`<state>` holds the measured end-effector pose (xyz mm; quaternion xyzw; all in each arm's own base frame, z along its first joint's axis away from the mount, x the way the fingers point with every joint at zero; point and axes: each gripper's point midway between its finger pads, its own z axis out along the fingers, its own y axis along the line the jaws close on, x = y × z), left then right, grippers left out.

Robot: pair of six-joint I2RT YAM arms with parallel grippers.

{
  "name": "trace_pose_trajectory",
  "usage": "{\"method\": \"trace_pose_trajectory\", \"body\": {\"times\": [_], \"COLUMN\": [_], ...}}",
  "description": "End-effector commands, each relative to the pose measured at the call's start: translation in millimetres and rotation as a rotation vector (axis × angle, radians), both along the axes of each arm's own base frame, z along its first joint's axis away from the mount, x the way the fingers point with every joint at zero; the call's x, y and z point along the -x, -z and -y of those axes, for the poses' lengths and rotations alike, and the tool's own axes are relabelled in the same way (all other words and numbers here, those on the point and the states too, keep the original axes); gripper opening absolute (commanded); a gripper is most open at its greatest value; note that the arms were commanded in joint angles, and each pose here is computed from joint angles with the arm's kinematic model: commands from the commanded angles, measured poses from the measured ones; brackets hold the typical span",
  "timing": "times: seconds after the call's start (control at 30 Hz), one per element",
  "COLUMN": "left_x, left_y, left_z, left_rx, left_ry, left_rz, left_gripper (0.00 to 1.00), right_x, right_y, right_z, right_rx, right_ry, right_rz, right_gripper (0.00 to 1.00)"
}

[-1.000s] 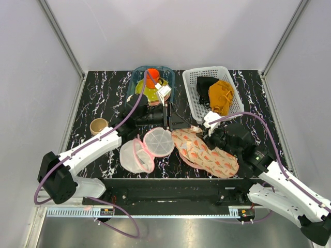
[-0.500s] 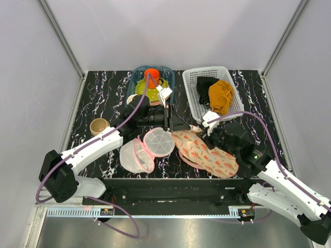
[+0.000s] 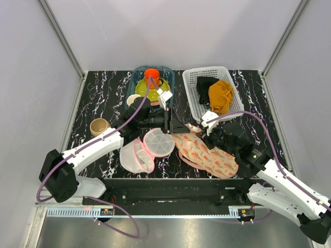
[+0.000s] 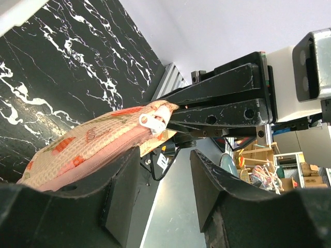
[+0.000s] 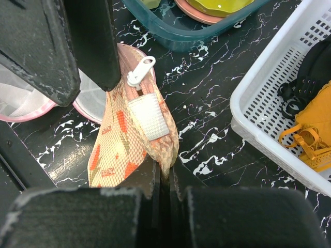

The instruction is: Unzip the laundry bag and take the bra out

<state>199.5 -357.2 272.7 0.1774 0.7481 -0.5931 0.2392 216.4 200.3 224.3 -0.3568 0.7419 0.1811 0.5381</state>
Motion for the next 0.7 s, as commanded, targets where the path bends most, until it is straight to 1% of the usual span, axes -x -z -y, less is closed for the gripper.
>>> {"method": "trace_pose_trajectory", "body": {"times": [0.0, 0.33, 0.57, 0.67], "left_x": [-2.6, -9.8, -22.5, -21.9], "left_y": [-12.5, -28.2, -43.0, -47.0], "left_z": [1.5, 10.1, -1.0, -4.9], "left_rx": [0.055, 0.121, 0.117, 0.112], "left_ry": [-0.008, -0.014, -0.131, -0.14], "left_rz": [0.024, 0.016, 0.074, 0.085], "left_gripper": [0.5, 0.5, 0.51, 0.51], "right_x": [-5.8, -5.0, -4.1, -7.0], "right_y": [-23.6, -26.9, -26.1, -25.0], "right_z": [-5.6, -4.6, -3.8, -1.0], "right_rx": [-0.058, -0.068, -0.069, -0.062], "right_ry": [0.001, 0.003, 0.004, 0.024], "right_rz": [0.074, 0.081, 0.08, 0.085], "right_gripper": [0.0, 0.0, 0.0, 0.0]}}
